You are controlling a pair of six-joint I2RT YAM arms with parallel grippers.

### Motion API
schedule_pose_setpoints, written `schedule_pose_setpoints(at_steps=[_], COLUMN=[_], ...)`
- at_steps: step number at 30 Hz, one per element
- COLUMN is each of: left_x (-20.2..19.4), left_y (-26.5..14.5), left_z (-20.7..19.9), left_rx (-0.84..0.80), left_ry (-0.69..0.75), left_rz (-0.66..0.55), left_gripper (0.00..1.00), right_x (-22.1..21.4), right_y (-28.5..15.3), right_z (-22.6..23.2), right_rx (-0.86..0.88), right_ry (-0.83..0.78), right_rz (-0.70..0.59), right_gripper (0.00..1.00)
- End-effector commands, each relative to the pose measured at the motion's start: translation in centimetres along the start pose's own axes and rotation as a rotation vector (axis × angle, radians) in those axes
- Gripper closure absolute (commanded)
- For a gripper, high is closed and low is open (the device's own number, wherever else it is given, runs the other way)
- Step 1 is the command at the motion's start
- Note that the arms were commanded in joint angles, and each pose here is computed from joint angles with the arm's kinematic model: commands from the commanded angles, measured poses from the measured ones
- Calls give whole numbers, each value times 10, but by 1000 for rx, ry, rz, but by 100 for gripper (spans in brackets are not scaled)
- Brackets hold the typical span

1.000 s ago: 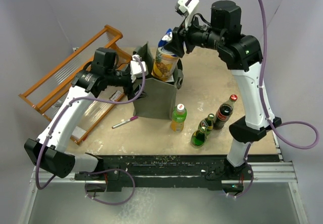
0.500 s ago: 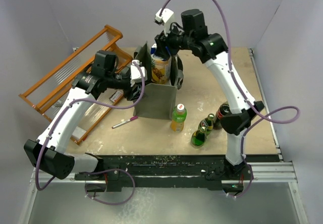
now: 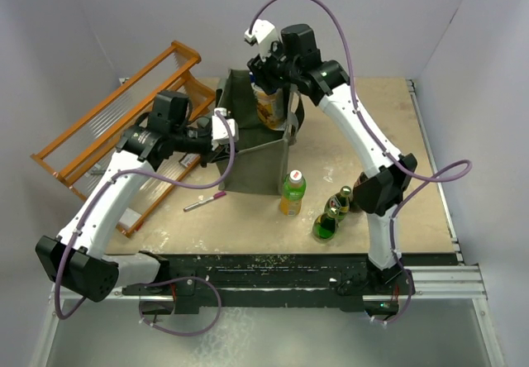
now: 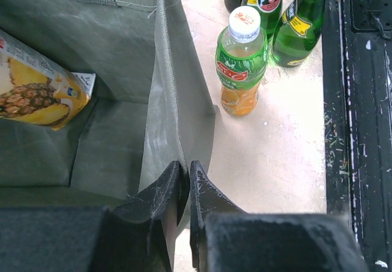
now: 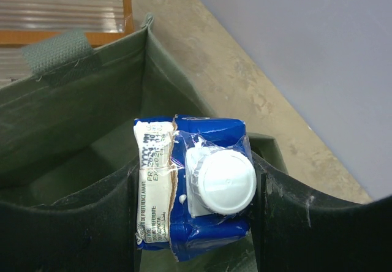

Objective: Place the beverage into the canvas bag

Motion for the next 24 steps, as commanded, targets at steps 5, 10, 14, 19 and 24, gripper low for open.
schedule_pose_setpoints(at_steps=[5,10,14,19,24], left_x=[13,13,13,15,17], left_y=[-8,-7,-5,-6,-7], left_z=[-4,4,6,9,12], left_rx=[23,51,52,64,87], left_ry=[16,-5,-29,-45,-57], left_rz=[-42,-35,-30,-28,-29], left_gripper=[88,88,88,90,93], right_x=[95,79,70,57,36], right_y=[-74,-69,-62,-52,-44], right_z=[-24,-6,-6,-11,-25], right_rx=[-84,23,26,7,8], right_ry=[-211,-245,-285,-326,-324], right_rz=[-378,-344,-315,-272,-212], right_gripper=[100,100,100,100,100])
Point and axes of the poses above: each gripper's point midway between its finger pads, its own y axis out along the fingers, its own z axis along the line the jaws close on, x = y × z, the point moved 3 cm from there along -y, back along the fingers, and after that the axes turned 1 degree about y, right-handed, at the moved point
